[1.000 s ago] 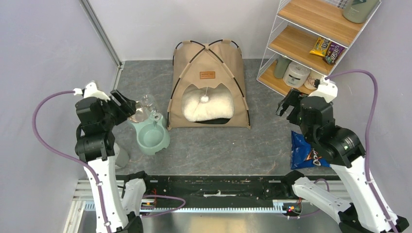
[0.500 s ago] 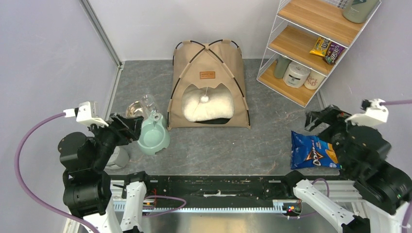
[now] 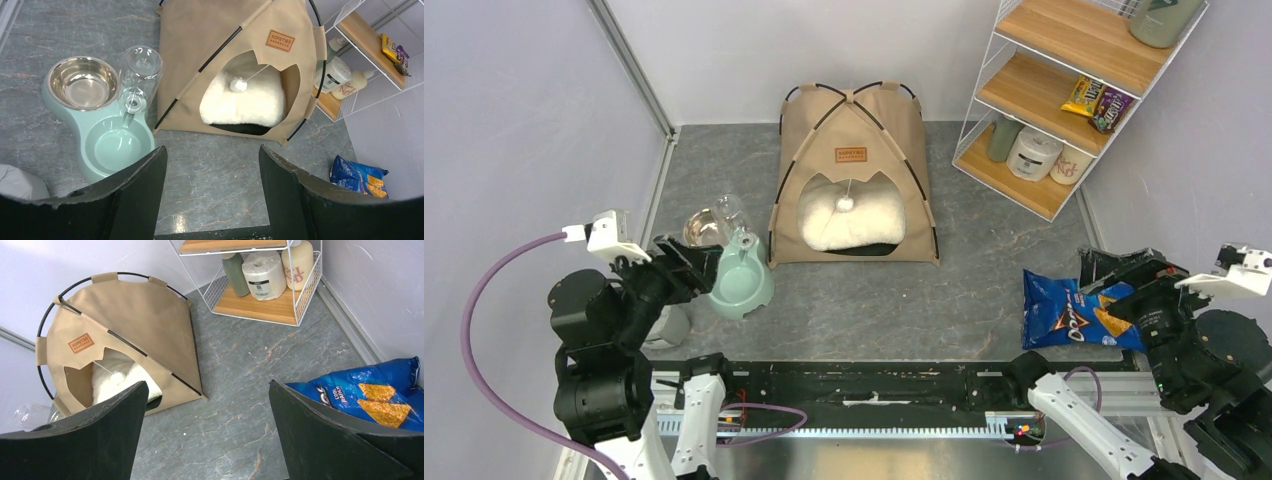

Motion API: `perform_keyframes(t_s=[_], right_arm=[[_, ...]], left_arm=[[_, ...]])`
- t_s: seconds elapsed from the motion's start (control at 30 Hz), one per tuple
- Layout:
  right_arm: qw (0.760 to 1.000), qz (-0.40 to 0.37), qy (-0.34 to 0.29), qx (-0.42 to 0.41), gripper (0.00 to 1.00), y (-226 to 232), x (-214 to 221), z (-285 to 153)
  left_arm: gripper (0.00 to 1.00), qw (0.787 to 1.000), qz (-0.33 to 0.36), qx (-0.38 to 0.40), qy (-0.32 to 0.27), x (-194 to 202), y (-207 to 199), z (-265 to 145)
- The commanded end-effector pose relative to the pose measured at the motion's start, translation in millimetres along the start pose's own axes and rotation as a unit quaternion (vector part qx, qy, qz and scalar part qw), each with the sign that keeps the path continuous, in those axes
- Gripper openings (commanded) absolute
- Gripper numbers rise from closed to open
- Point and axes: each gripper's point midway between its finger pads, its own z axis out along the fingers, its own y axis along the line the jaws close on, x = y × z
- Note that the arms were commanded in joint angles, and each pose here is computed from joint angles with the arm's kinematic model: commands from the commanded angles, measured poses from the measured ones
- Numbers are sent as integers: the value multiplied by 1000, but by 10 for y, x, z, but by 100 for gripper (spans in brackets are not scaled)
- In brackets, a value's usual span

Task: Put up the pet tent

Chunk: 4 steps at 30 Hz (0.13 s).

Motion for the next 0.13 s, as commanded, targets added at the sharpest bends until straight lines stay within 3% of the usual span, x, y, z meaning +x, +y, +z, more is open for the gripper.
perform_keyframes(t_s=[0.0,0.1], right_arm=[[1000,-1,-7,-18,97,54,-17,1],[1000,-4,0,-27,97,86,11,0]], left_arm=[[73,1000,16,10,10,31,-6,26],[74,1000,17,10,8,25,-10,18]])
